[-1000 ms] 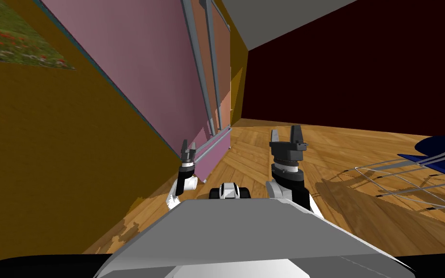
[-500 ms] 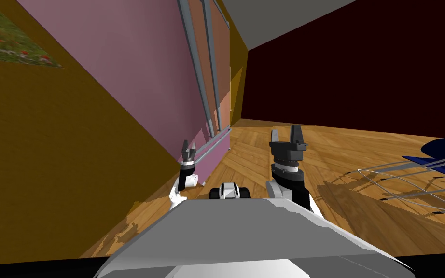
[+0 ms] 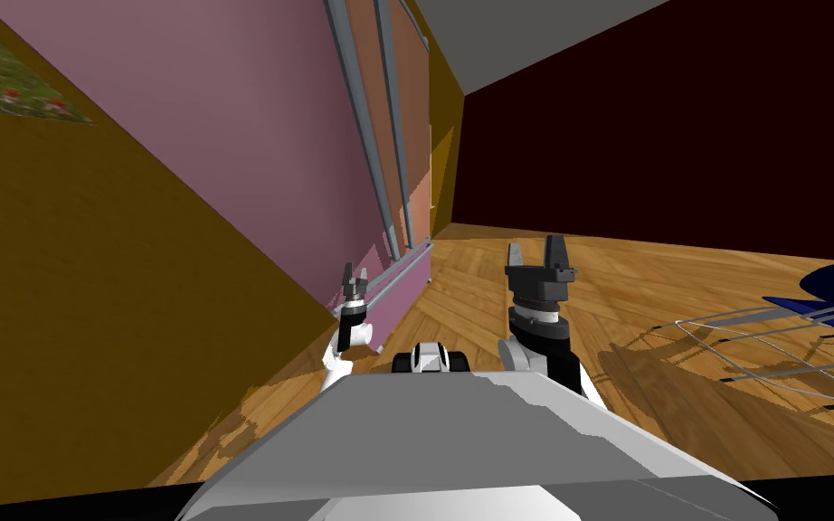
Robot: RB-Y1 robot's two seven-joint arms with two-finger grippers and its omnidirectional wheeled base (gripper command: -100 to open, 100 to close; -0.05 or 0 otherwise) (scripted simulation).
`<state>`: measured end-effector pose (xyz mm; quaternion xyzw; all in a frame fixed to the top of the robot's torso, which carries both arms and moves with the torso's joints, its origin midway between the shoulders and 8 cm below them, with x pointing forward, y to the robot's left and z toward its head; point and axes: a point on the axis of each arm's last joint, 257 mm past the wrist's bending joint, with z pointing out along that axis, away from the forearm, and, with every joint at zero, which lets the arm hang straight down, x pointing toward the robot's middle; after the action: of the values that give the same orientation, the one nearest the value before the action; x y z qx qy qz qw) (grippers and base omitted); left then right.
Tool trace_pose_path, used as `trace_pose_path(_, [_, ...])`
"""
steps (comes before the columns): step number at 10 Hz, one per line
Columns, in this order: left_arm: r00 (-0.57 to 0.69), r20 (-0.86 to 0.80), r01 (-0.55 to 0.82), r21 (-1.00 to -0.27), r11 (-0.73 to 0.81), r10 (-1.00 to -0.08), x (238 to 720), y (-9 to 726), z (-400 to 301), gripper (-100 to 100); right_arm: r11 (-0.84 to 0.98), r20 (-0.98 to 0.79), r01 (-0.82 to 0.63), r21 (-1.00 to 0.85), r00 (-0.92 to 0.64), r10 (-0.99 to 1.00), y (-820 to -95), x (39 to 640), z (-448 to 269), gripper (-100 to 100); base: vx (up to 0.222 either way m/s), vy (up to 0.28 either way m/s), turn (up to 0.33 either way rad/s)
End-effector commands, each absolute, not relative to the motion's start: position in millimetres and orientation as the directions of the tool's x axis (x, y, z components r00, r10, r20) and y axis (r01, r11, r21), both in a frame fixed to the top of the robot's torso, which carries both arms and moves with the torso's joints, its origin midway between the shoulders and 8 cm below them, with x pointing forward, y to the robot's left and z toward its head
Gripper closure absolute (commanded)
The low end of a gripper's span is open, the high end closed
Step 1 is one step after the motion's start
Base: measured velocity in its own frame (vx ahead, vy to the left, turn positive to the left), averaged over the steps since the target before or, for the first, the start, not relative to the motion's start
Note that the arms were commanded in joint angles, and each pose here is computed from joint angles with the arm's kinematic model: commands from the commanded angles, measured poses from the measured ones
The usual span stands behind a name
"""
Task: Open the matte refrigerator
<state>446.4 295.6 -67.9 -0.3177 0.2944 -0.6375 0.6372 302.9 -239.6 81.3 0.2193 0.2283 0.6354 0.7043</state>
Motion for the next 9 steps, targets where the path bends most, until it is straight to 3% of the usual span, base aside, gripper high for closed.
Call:
trace_pose_path(1, [0.020,0.060,0.620,-0.784,-0.035,-0.998,456,307,-77,-100,0.096,-0.043,-0.795,0.599,0.088,0.995,-240,303,81,0,0.088,-0.042,-0.002])
trace_pose_path(9, [0.044,0.149,0.609,-0.788,-0.091,-0.988,479,337,-104,-100,0.096,-0.043,-0.795,0.599,0.088,0.995,-240,303,81,0,0.066,-0.033,-0.002])
